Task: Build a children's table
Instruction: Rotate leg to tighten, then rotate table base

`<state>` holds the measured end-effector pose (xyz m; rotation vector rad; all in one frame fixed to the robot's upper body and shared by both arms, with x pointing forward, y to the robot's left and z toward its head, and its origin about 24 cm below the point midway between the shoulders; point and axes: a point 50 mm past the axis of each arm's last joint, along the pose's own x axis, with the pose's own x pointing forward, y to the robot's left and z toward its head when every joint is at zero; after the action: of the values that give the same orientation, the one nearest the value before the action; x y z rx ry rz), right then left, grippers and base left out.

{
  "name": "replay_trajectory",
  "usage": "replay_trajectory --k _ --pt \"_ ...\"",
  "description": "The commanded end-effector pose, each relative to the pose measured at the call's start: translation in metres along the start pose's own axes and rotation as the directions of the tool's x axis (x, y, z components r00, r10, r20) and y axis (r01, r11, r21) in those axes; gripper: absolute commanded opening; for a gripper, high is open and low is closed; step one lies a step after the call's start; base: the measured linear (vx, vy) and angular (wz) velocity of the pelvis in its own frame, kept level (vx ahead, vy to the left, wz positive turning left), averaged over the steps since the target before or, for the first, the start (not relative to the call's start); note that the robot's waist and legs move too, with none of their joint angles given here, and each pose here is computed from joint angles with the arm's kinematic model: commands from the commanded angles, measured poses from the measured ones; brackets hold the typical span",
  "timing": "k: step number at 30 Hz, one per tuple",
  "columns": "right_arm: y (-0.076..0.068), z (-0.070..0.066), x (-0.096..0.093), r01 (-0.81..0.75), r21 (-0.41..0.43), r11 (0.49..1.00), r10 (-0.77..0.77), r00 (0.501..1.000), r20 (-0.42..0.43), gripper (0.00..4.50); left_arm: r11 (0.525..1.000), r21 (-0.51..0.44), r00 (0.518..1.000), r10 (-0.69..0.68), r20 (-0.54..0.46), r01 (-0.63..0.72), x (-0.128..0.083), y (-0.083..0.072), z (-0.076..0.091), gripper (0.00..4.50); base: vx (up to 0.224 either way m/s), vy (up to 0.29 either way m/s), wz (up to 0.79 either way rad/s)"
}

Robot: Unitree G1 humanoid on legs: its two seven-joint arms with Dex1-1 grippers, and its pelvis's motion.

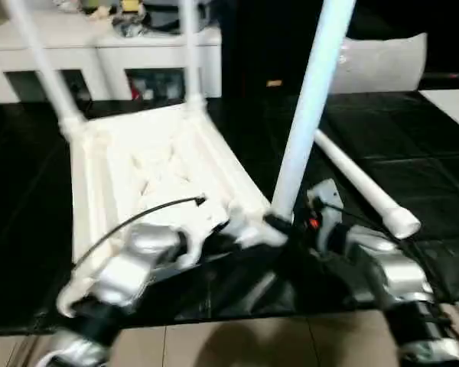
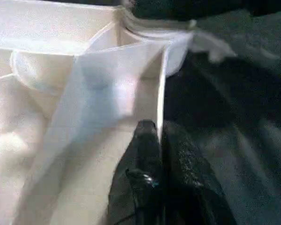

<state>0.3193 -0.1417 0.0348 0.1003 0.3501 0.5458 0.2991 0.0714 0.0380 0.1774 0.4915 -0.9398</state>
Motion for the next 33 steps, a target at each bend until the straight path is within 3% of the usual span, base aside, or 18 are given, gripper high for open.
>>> replay_trajectory --k 1,2,3,7,14,15,18,23,24,26,31,33 --pt "0.008 -0.023 0.006 0.045 0.054 0.998 -0.04 0.995 -0.096 2.63 0.991 -0.052 0.982 0.132 0.135 -0.126 0.003 0.007 0.028 0.0 0.0 0.0 0.0" --pt "0.01 -0.022 0.007 0.049 0.058 0.997 -0.044 0.996 -0.079 3.19 0.989 -0.053 0.978 0.146 0.146 -0.139 0.007 0.005 0.033 0.0 0.0 0.0 0.0" --pt "0.012 -0.021 0.007 0.044 0.065 0.997 -0.041 0.997 -0.059 3.33 0.989 -0.039 0.978 0.146 0.147 -0.142 0.009 0.003 0.035 0.0 0.0 0.0 0.0" --pt "0.013 -0.019 0.005 0.031 0.071 0.997 -0.029 0.999 -0.035 3.62 0.989 -0.005 0.981 0.145 0.13 -0.146 0.009 0.002 0.034 0.0 0.0 0.0 0.0" --pt "-0.01 -0.009 -0.025 0.038 -0.021 0.999 -0.038 0.999 -0.005 4.27 0.983 0.096 0.985 0.149 0.085 -0.157 0.006 0.007 0.026 0.0 0.0 0.0 0.0" --pt "-0.011 -0.008 -0.029 0.027 -0.017 1.0 -0.027 1.0 -0.002 4.45 0.985 0.089 0.987 0.137 0.09 -0.145 0.006 0.006 0.027 0.27 0.0 0.0 0.0" --pt "-0.012 -0.003 -0.039 -0.016 -0.048 0.999 0.017 1.0 0.012 4.5 0.994 0.056 0.991 0.083 0.107 -0.089 0.004 0.001 0.029 0.54 0.0 0.0 0.0" --pt "-0.012 0.004 -0.048 -0.077 -0.084 0.993 0.08 0.996 0.029 4.5 0.995 0.093 0.988 0.032 0.15 -0.046 0.0 -0.003 0.033 0.87 0.0 0.0 0.0" --pt "-0.009 0.008 -0.051 -0.119 -0.119 0.986 0.12 0.993 0.001 4.5 0.996 0.085 0.97 -0.023 0.243 0.003 -0.008 -0.006 0.04 0.92 0.0 0.0 0.0" --pt "-0.006 0.008 -0.052 -0.159 -0.133 0.978 0.157 0.987 -0.03 4.5 0.997 0.077 0.958 -0.036 0.286 0.014 -0.013 -0.005 0.045 0.92 0.0 0.0 0.0" --pt "0.009 0.007 -0.043 -0.243 -0.197 0.95 0.229 0.969 -0.094 4.5 0.994 0.034 0.935 0.089 0.343 -0.107 -0.043 0.022 0.055 0.92 0.0 0.0 0.0" --pt "0.019 0.008 -0.03 -0.251 -0.179 0.951 0.237 0.967 -0.098 4.5 0.944 -0.003 0.903 0.318 0.288 -0.331 -0.076 0.062 0.05 0.92 0.0 0.0 0.0"
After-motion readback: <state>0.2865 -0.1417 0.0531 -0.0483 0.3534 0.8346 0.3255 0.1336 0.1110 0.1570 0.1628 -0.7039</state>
